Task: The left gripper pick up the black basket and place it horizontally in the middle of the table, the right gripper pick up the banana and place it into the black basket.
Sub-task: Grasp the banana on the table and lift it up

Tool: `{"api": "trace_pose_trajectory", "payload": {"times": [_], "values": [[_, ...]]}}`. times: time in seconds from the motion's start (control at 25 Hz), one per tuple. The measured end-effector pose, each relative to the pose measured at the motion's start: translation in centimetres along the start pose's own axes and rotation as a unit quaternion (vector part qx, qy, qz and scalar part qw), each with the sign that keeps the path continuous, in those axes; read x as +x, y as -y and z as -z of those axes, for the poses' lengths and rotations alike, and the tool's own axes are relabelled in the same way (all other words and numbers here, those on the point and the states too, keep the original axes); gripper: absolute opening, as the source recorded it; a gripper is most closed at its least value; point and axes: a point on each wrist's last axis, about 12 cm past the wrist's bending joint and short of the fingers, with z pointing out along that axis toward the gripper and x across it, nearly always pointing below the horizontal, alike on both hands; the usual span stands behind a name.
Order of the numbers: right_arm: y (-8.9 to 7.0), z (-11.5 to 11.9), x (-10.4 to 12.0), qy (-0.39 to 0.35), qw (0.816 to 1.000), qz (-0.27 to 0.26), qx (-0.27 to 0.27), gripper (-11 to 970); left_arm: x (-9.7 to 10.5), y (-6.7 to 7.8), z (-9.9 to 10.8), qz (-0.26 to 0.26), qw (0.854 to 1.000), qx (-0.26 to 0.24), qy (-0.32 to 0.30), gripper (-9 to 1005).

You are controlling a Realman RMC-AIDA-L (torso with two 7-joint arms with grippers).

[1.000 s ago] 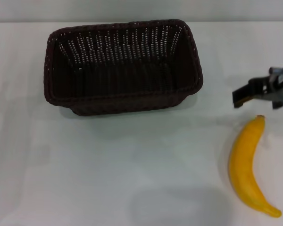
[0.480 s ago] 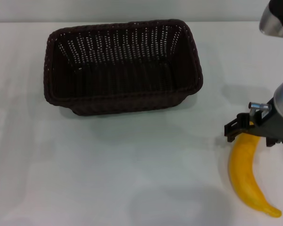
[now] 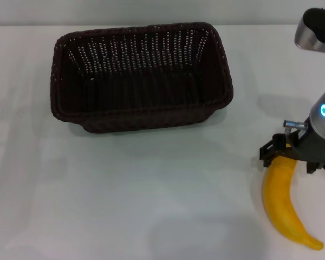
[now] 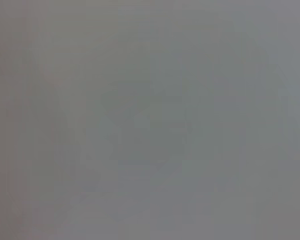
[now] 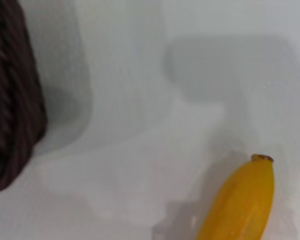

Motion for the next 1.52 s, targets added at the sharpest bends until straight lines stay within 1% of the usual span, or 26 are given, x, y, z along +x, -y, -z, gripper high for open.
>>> {"api": "trace_pose_trajectory", "payload": {"times": [0.12, 0.32, 0.64, 1.0, 1.24, 1.32, 1.52], "values": [[0.3, -0.6, -0.2, -0.011, 1.0, -0.002, 0.005, 823, -0.1, -0.1, -0.1, -0.001, 1.0, -0.004, 0.002, 880], [-0.1, -1.2, -0.3, -0.02, 1.0, -0.001, -0.015, 810, -0.2, -0.2, -0.2, -0.002, 1.0, -0.005, 0.003, 880], [-0.1, -2.5, -0.3, -0.031, 0.999, 0.011, -0.019, 791, -0.2, -0.1, -0.3, -0.001, 1.0, -0.004, 0.004, 880], [0.1, -2.3, -0.4, -0.028, 0.999, 0.042, -0.012, 768, -0.2, -0.1, 0.0, 0.0, 1.0, -0.005, 0.007, 880], [0.5, -2.3, -0.5, -0.025, 0.997, 0.066, -0.006, 549, -0.2, -0.2, 0.1, -0.001, 1.0, -0.006, 0.006, 880], [0.8, -1.8, -0.7, -0.015, 0.997, 0.07, 0.003, 486, -0.2, -0.3, 0.1, -0.001, 1.0, -0.007, 0.006, 880], [2.3, 1.1, -2.3, 0.055, 0.995, 0.073, 0.032, 502, -0.1, -0.3, 0.1, 0.0, 1.0, -0.011, 0.005, 880]]}}
